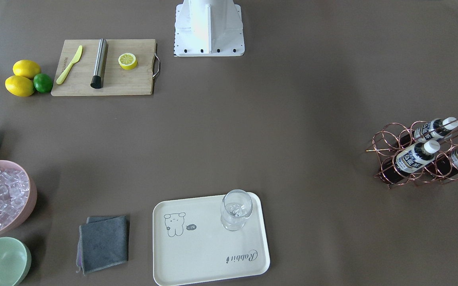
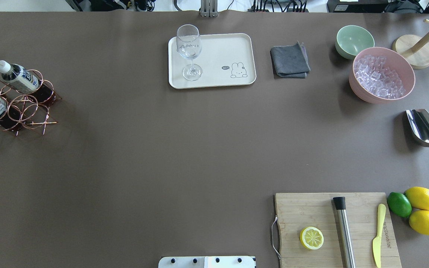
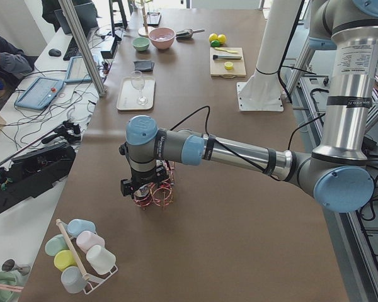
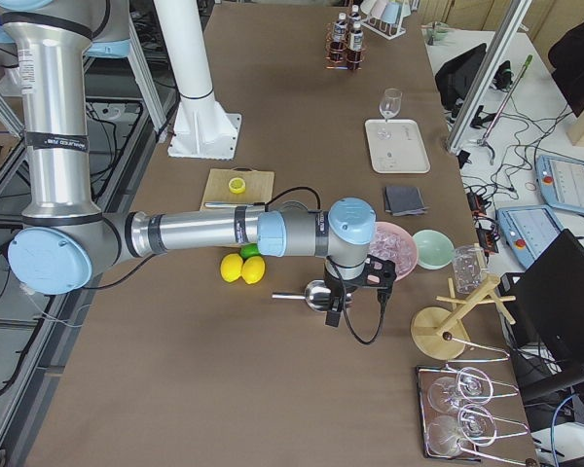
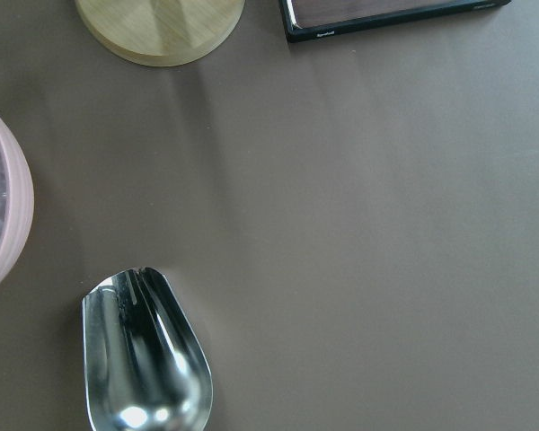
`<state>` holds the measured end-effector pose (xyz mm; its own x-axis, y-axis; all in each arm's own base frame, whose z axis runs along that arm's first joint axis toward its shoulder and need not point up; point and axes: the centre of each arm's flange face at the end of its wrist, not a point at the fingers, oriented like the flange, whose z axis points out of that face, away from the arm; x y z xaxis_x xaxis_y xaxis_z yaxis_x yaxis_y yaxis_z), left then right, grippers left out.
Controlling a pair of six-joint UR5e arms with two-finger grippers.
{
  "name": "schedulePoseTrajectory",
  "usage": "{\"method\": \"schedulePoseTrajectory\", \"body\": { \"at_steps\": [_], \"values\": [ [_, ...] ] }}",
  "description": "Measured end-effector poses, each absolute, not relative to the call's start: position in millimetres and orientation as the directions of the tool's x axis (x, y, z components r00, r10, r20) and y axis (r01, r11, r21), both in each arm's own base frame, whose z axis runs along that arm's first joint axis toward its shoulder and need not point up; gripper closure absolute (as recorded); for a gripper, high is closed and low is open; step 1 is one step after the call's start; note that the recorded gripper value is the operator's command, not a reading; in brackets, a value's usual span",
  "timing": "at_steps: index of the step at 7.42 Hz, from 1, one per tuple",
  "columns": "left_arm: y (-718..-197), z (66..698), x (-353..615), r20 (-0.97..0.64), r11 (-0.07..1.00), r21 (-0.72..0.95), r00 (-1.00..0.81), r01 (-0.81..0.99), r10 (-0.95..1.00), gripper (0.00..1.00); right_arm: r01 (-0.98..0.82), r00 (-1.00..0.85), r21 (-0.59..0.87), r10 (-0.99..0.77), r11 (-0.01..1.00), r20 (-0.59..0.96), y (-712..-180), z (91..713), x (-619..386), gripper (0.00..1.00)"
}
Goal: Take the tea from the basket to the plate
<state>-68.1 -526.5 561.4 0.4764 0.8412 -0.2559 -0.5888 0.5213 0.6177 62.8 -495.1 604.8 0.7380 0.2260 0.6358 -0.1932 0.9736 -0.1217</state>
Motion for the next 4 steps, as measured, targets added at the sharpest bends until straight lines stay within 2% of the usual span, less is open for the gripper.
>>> {"method": "schedulePoseTrajectory", "body": {
  "at_steps": [2,4],
  "values": [
    [-533.1,548.9,-66.4,-0.161,0.363,0.666,0.350,-0.652,0.923,0.02,-0.193,0.738,-0.122,0.226,0.974,0.636,-495.1,604.7,62.7,0.00],
    [-536.8,526.0,-60.5,-0.151,0.281,0.711,0.251,-0.645,0.956,0.02,-0.193,0.738,-0.121,0.226,0.974,0.636,-495.2,604.6,62.8,0.00]
  ]
}}
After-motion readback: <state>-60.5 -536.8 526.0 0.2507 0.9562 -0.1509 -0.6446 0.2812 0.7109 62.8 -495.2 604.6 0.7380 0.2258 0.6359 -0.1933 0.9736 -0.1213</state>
